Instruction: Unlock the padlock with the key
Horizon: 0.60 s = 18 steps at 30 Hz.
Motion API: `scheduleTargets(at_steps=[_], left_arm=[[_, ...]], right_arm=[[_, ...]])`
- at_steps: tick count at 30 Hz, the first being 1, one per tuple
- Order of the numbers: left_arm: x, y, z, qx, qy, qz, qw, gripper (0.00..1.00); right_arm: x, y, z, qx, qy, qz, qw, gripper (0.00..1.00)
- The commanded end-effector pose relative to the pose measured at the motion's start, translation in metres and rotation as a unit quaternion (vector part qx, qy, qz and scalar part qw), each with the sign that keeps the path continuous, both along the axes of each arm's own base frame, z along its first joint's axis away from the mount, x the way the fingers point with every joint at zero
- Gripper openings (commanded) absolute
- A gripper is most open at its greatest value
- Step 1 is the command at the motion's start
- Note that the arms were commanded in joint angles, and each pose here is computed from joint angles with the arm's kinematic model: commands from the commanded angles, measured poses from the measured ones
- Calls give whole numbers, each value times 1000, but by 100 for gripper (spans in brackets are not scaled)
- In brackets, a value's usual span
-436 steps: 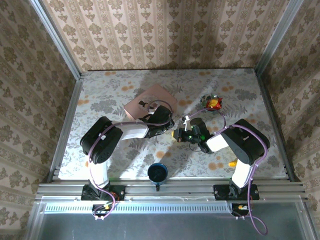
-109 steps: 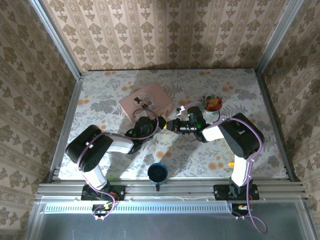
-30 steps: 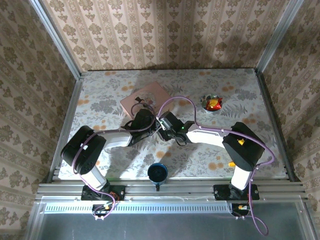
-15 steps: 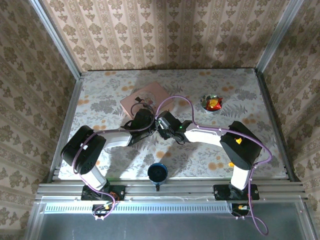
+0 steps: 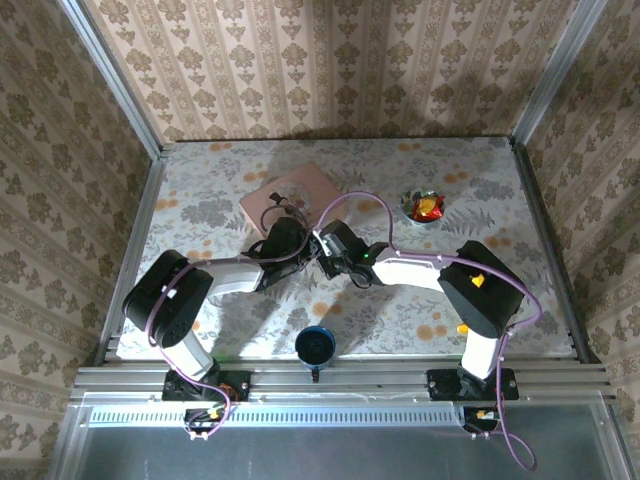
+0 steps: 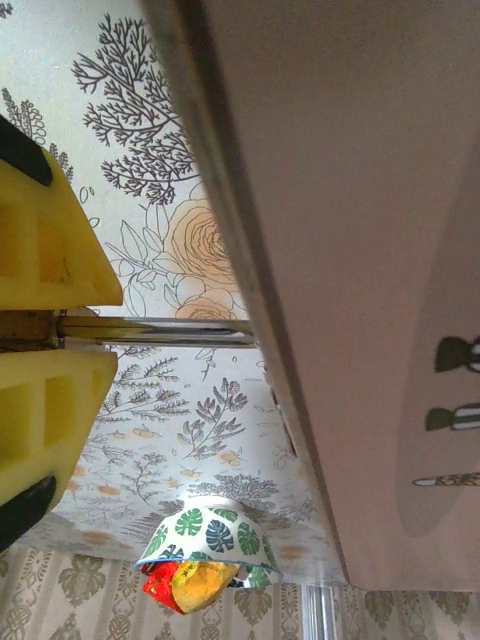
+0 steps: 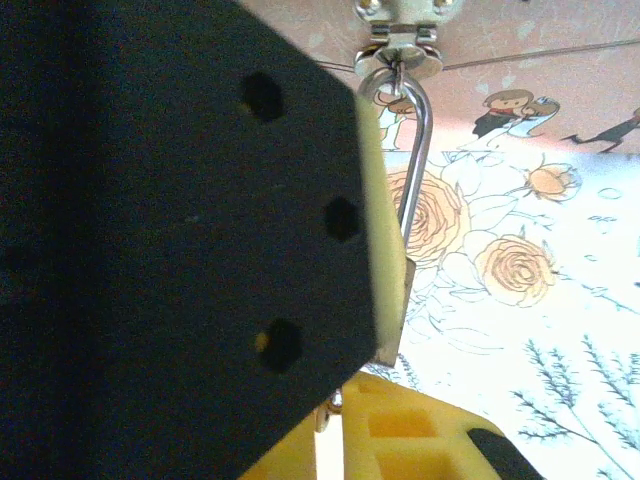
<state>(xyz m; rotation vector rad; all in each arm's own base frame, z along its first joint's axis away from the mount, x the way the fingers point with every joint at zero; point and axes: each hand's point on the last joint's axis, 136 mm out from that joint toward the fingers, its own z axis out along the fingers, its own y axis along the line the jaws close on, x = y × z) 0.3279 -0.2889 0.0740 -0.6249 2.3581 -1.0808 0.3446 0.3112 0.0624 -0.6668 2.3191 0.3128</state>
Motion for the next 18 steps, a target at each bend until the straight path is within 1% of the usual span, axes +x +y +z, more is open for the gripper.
scheduleTargets(at_steps=[1, 3, 6, 7, 11, 15, 18], left_arm=[[-16, -18, 0, -20, 23, -43, 999, 0], [-15, -18, 0, -22, 22, -42, 999, 0], [-15, -19, 1, -24, 21, -42, 999, 0], [-15, -19, 0, -25, 22, -42, 999, 0], [-14, -18, 0, -28, 21, -40, 999, 0], [-13, -18, 1, -30, 20, -39, 999, 0], [-13, -17, 2, -31, 19, -40, 999, 0]], right_arm=[[16, 0, -3, 75, 26, -26, 997, 10], [18, -1, -4, 110, 56, -30, 992, 9], [20, -3, -3, 158, 96, -35, 982, 2], [20, -3, -4, 171, 108, -33, 979, 1], [24, -7, 1, 207, 133, -35, 969, 0], [28, -6, 9, 259, 168, -24, 951, 0], [30, -3, 11, 283, 189, -12, 940, 0]])
